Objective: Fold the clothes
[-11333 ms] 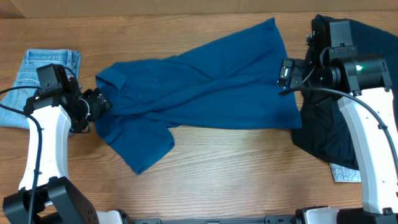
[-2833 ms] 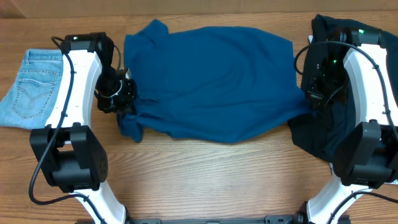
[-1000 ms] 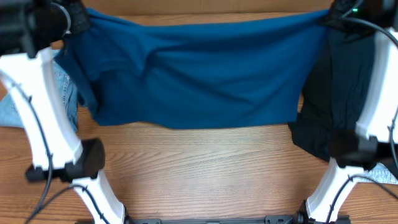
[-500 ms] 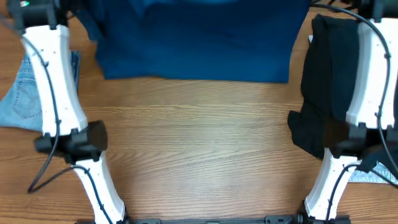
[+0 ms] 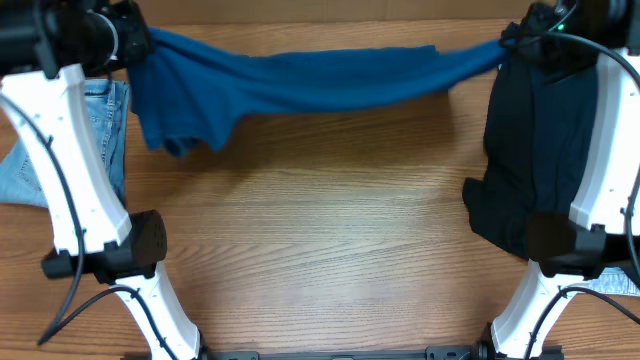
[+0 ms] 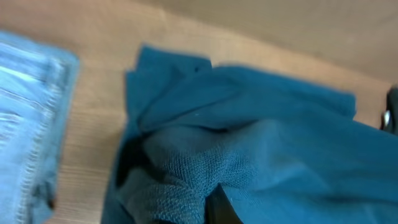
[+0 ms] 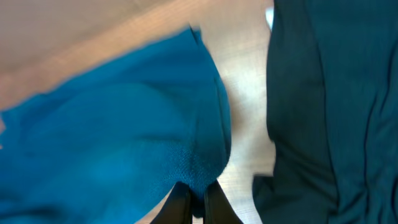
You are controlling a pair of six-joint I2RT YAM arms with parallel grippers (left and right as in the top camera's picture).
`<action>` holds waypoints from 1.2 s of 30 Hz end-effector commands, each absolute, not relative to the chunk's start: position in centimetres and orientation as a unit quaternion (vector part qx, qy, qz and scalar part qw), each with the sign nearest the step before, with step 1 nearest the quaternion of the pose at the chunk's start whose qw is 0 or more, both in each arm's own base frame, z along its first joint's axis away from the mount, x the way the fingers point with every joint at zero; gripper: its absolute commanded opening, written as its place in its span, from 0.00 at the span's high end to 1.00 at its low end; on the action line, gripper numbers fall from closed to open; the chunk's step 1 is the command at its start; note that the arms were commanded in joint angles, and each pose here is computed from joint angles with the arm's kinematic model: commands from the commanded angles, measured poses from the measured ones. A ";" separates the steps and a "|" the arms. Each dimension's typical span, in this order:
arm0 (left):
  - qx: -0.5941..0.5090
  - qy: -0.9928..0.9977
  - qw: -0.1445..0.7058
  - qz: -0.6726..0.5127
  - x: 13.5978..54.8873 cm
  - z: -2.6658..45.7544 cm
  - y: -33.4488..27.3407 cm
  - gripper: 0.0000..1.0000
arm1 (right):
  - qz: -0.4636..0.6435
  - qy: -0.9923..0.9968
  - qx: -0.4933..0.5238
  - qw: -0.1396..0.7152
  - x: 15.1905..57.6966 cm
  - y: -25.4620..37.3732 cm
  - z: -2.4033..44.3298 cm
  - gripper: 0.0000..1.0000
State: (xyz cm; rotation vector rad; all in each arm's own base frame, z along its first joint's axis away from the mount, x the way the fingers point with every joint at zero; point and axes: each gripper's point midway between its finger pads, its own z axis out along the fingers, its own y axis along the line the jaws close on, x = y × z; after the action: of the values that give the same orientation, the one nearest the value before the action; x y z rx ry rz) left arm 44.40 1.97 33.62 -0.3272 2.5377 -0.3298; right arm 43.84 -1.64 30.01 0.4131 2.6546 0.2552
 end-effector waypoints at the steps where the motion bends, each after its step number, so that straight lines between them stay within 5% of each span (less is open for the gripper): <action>1: -0.097 0.962 0.215 -0.136 44.0 30.3 0.1 0.96 | 0.074 0.974 0.145 0.157 42.9 -2.3 26.2 0.96; 9: -0.111 0.986 0.038 -0.116 40.9 20.5 -0.2 0.96 | 0.062 0.988 0.138 -0.018 38.2 -1.9 16.9 0.96; 21: -0.073 0.971 -0.201 -0.109 31.8 10.4 -2.2 0.96 | 0.022 0.975 0.143 -0.167 31.8 -2.4 10.7 0.96; 36: -0.062 0.968 -0.222 -0.097 29.5 10.3 -2.1 0.96 | -0.080 0.958 0.190 -0.201 29.4 -5.2 9.4 0.96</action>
State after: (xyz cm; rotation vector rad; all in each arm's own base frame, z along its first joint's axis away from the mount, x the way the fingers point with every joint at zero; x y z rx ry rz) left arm 30.53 -1.93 9.20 -0.3064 3.5754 -0.3618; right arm 29.60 -3.83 9.00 0.6187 3.5064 -0.1560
